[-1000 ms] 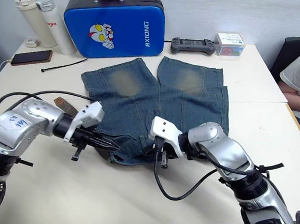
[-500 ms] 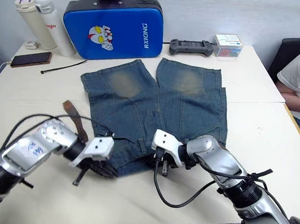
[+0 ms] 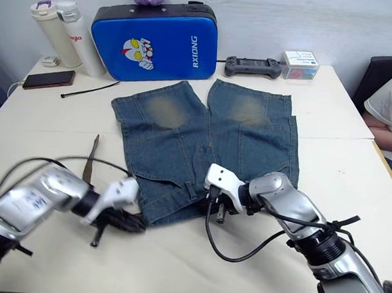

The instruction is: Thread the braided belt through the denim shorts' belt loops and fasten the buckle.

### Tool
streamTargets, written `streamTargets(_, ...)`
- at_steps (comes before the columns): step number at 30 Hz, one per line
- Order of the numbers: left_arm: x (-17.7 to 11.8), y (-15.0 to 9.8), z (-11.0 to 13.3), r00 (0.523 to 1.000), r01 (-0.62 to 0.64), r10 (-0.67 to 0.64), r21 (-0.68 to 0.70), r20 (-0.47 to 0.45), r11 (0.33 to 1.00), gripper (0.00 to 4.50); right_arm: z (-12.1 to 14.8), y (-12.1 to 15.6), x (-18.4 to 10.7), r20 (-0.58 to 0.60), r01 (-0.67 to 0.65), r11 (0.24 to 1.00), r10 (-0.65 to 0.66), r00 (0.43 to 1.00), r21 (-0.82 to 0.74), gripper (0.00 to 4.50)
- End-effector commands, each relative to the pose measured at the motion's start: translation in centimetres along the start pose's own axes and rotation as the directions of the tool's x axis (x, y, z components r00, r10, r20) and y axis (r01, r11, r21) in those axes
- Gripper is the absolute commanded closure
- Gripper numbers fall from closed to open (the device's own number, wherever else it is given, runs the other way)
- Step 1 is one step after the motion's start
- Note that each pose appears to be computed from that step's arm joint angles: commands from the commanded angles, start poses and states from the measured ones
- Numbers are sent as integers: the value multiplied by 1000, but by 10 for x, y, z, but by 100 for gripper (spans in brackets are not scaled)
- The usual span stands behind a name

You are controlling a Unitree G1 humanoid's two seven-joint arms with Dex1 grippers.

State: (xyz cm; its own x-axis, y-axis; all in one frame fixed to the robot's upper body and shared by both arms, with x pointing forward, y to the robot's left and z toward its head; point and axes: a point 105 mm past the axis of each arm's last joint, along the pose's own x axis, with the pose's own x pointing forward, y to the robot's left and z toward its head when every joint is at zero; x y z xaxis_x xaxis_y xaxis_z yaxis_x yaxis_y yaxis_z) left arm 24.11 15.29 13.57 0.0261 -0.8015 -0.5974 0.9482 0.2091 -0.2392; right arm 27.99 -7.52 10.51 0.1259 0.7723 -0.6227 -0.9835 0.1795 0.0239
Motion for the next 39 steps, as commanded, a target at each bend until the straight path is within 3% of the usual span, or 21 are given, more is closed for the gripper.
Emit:
streamTargets(1, -22, -20, 33, 988, 83, -82, 2, 129, 997, 444, 15, 15, -9, 34, -59, 998, 60, 998, -30, 450)
streamTargets(4, -29, -4, 55, 977, -4, 3, 4, 212, 1000, 444, 15, 24, -8, 18, -87, 996, 87, 996, -32, 450)
streamTargets(8, -12, 5, 51, 988, -52, 46, 37, 150, 998, 444, 15, 26, -5, 12, -82, 996, 82, 997, -29, 450)
streamTargets(12, 19, 1, 21, 1000, -17, 19, 96, -16, 995, 444, 21, 24, -9, 24, -58, 998, 59, 998, -38, 450)
streamTargets(16, 30, 8, -18, 979, -46, 74, 151, -189, 987, 444, 28, 20, -17, 41, -31, 998, 33, 999, -46, 450)
streamTargets(19, 34, 9, -29, 966, -42, 89, 190, -242, 981, 444, 31, 17, -21, 48, -9, 999, 12, 999, -51, 450)
streamTargets(23, 41, 9, -33, 965, -43, 98, 220, -245, 974, 444, 34, 10, -23, 52, 20, 998, -17, 999, -59, 450)
streamTargets(27, 33, 21, -17, 975, -123, 155, 192, -161, 974, 444, 43, 7, -29, 78, 31, 997, -26, 997, -69, 450)
streamTargets(31, 15, 6, 15, 997, -67, 65, 65, 38, 996, 444, 54, 8, -37, 125, 10, 998, -2, 992, -63, 450)
streamTargets(34, -22, -8, 36, 976, -30, 44, -68, 214, 997, 444, 55, 12, -42, 141, -18, 998, 25, 990, -53, 450)
streamTargets(38, -68, -14, 25, 934, -117, 195, -260, 299, 958, 444, 54, 17, -47, 127, -61, 995, 71, 989, -83, 450)
streamTargets(39, -73, -14, 24, 924, -137, 225, -282, 308, 949, 383, 54, 17, -48, 128, -65, 994, 76, 989, -87, 450)
